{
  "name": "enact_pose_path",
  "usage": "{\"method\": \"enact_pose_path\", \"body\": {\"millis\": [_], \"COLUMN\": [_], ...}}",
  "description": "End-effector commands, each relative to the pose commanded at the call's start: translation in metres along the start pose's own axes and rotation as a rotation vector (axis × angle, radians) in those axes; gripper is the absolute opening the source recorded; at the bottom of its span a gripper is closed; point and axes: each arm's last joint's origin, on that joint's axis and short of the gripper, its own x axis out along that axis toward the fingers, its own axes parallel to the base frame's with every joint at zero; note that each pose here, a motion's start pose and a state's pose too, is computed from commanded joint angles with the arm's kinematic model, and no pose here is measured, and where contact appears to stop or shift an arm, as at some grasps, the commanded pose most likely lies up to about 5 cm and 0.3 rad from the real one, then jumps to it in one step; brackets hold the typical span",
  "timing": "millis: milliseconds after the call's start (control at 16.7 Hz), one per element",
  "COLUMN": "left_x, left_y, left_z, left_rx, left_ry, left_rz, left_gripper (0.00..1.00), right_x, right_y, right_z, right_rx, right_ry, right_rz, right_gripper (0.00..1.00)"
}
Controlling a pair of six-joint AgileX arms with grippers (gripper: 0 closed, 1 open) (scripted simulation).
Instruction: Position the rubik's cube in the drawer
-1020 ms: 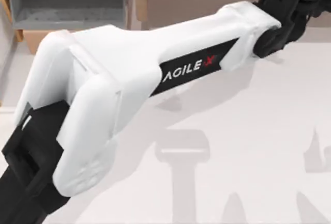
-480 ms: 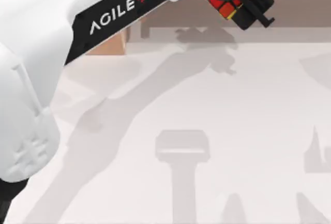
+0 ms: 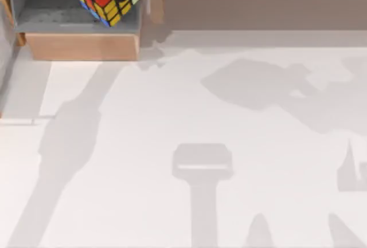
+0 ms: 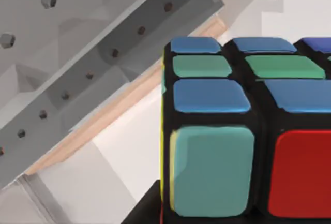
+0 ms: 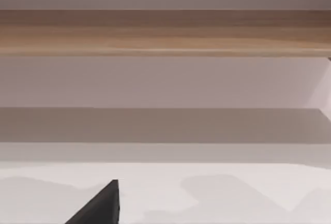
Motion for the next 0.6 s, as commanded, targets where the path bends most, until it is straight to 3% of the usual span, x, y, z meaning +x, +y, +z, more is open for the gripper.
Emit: {"method": "enact_pose_path", "body": {"millis": [300,600], "left_x": [0.005,0.050], "left_y": [0.119,0.210], "left_z": [-0.069,-0.146], "left_rx": [-0.279,-0.540], "left_ry": [0.132,0.227], "left_rz": [0.003,-0.002], "left_gripper": [0.00,0.00], "right_x": [0.000,0.000], "right_y": [0.000,0.000], "right_z": [0.000,0.000], "right_rx": [0.000,0.000], "right_ry": [0.000,0.000], "right_rz": [0.000,0.000], "right_gripper": [1.00,1.00]}}
